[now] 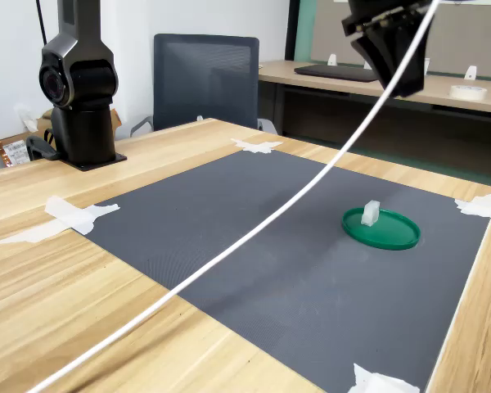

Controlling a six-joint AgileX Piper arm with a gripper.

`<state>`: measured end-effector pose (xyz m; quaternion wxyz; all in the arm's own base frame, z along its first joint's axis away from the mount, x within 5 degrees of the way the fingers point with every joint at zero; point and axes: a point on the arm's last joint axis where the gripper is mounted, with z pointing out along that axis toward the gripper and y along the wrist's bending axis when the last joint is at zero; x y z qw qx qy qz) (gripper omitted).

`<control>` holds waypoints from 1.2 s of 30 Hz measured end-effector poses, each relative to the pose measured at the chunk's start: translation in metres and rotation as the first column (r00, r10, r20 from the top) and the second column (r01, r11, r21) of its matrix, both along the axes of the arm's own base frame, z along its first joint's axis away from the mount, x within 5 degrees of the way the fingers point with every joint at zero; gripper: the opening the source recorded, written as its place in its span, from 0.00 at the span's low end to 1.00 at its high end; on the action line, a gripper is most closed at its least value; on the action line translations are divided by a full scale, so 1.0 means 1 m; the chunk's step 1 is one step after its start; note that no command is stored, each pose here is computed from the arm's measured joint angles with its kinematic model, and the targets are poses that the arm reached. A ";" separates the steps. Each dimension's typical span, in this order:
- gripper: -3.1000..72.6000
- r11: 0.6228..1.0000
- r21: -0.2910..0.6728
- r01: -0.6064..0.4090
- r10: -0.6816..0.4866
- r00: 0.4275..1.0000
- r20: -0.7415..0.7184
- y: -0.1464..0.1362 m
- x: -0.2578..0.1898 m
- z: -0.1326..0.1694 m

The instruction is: Grasp a white terminal and put it in the green lid.

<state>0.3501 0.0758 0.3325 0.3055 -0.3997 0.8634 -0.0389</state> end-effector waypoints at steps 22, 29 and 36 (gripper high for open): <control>0.01 0.773 0.558 0.303 -0.565 0.728 0.387 -0.073 -0.199 -0.009; 0.01 0.783 0.528 0.328 -0.562 0.736 0.377 -0.073 -0.239 -0.065; 0.00 0.803 0.477 0.357 -0.545 0.763 0.347 -0.073 -0.261 -0.116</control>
